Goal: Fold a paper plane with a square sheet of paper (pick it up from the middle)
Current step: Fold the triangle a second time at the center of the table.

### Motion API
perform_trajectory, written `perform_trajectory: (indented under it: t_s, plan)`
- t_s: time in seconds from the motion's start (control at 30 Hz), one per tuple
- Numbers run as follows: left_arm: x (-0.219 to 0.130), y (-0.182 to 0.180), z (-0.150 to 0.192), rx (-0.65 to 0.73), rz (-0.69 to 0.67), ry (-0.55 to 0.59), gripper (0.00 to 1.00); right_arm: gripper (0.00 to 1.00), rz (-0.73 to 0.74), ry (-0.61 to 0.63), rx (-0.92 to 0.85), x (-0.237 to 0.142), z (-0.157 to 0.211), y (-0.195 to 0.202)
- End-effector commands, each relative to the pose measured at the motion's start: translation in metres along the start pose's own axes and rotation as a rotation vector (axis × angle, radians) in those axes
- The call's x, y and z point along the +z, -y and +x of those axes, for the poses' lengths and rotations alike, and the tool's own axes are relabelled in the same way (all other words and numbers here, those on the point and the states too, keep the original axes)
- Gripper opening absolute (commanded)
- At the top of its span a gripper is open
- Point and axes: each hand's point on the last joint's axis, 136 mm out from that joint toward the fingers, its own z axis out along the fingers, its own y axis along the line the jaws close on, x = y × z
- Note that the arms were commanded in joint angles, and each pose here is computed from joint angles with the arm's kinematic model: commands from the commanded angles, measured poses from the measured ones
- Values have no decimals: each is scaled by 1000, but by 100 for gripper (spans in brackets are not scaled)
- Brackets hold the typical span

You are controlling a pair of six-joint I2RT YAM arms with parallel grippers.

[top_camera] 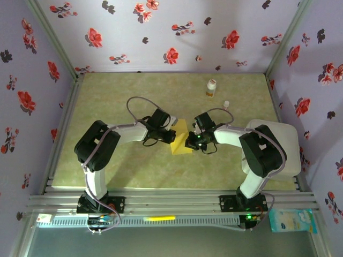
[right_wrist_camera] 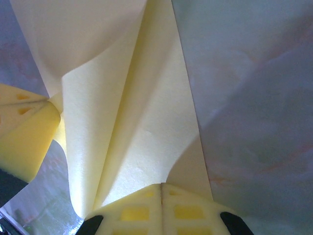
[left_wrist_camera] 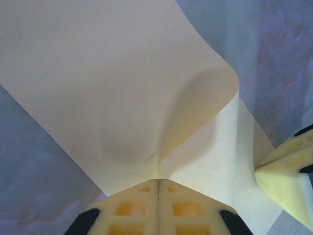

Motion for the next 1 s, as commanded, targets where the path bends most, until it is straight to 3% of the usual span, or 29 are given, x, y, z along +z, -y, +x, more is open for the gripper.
perform_trajectory:
  t_s: [0.0, 0.97]
  plan:
    - [4, -6, -4, 14, -23, -3, 0, 3, 113, -48, 27, 8, 14, 28]
    - [11, -12, 3, 10, -43, -42, 0, 3, 117, -49, 31, 9, 14, 29]
